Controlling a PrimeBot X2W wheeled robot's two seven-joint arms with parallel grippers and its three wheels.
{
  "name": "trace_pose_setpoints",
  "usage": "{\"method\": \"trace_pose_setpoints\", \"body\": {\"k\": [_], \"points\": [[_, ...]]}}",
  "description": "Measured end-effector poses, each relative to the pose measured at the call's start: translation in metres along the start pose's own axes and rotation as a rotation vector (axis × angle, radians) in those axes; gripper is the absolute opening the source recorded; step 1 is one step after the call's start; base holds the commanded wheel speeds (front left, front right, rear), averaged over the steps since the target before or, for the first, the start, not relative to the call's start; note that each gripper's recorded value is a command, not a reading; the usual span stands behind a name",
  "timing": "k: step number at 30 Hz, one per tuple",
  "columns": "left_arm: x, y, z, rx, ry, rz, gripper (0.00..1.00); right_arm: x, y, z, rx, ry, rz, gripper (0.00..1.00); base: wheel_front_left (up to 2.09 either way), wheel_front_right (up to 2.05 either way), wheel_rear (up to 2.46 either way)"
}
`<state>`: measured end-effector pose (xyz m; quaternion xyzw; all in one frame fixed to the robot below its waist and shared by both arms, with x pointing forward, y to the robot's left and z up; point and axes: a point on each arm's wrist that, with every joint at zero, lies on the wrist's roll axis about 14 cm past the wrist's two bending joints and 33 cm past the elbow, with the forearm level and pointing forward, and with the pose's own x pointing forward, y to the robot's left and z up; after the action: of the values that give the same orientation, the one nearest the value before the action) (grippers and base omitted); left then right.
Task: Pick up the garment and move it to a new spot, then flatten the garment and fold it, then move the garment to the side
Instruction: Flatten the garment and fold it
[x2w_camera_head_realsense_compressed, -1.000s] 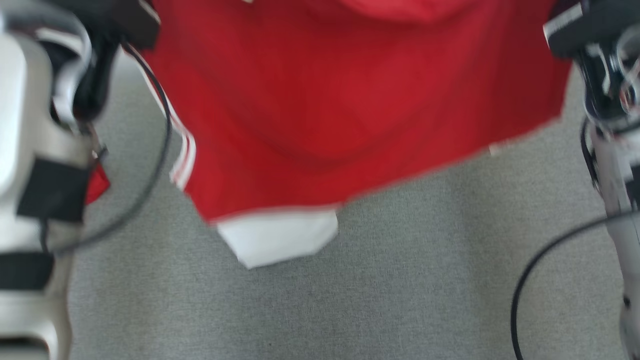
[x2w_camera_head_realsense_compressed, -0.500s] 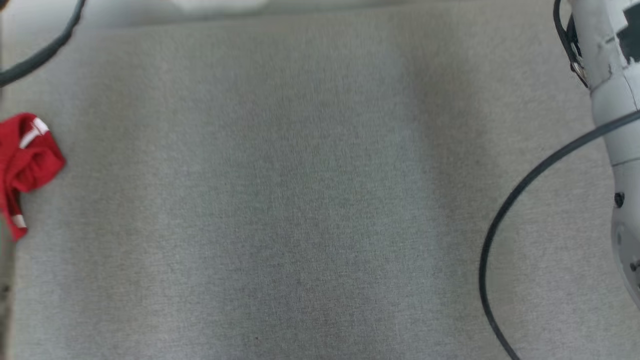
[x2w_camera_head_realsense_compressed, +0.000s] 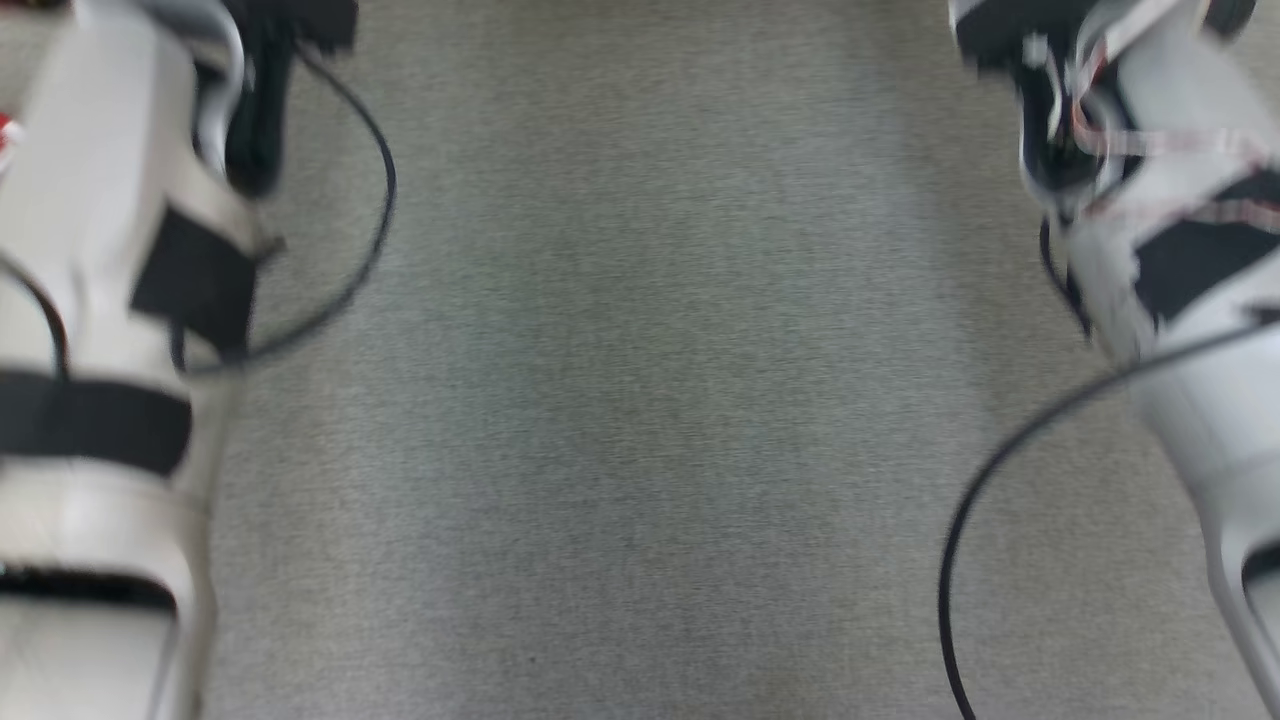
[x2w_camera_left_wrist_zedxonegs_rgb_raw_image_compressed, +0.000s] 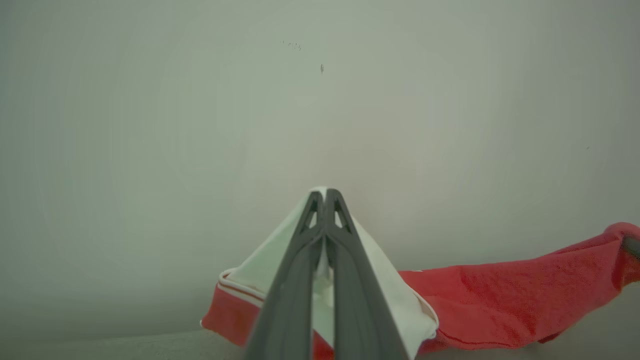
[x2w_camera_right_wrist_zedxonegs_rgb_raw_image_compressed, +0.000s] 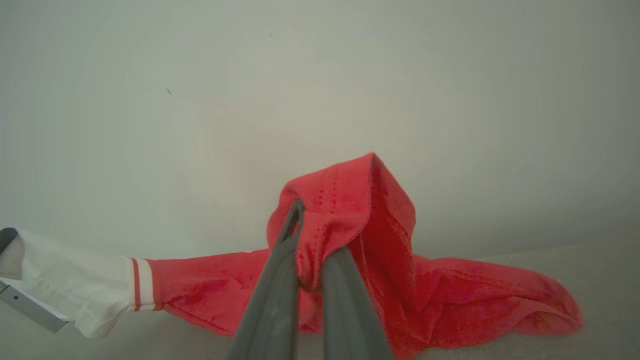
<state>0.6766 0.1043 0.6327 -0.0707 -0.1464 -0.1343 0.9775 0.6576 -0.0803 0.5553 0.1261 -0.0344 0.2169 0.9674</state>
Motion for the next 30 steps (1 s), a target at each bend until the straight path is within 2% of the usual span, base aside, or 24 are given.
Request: {"method": "trace_pose_setpoints", "body": {"k": [6, 12, 20, 23, 26, 30], "points": [[-0.068, 0.018, -0.036, -0.071, 0.015, 0.081, 0.00, -0.041, 0.017, -0.061, 0.120, 0.112, 0.063, 0.00, 0.00, 0.00, 0.00], [-0.140, 0.007, -0.050, -0.074, 0.061, 0.099, 0.00, -0.098, 0.031, -0.102, 0.192, 0.230, 0.074, 0.00, 0.00, 0.00, 0.00], [-0.221, -0.005, -0.037, -0.094, 0.173, 0.139, 0.00, -0.164, 0.024, -0.120, 0.268, 0.307, -0.012, 0.00, 0.00, 0.00, 0.00], [-0.247, -0.015, -0.028, -0.153, 0.224, 0.142, 0.00, -0.190, 0.020, -0.123, 0.280, 0.328, -0.050, 0.00, 0.00, 0.00, 0.00], [-0.271, -0.017, -0.016, -0.153, 0.273, 0.157, 0.00, -0.217, 0.015, -0.125, 0.261, 0.356, -0.084, 0.00, 0.00, 0.00, 0.00], [-0.303, -0.026, -0.002, -0.226, 0.323, 0.192, 0.00, -0.251, 0.010, -0.129, 0.245, 0.400, -0.127, 0.00, 0.00, 0.00, 0.00]]}}
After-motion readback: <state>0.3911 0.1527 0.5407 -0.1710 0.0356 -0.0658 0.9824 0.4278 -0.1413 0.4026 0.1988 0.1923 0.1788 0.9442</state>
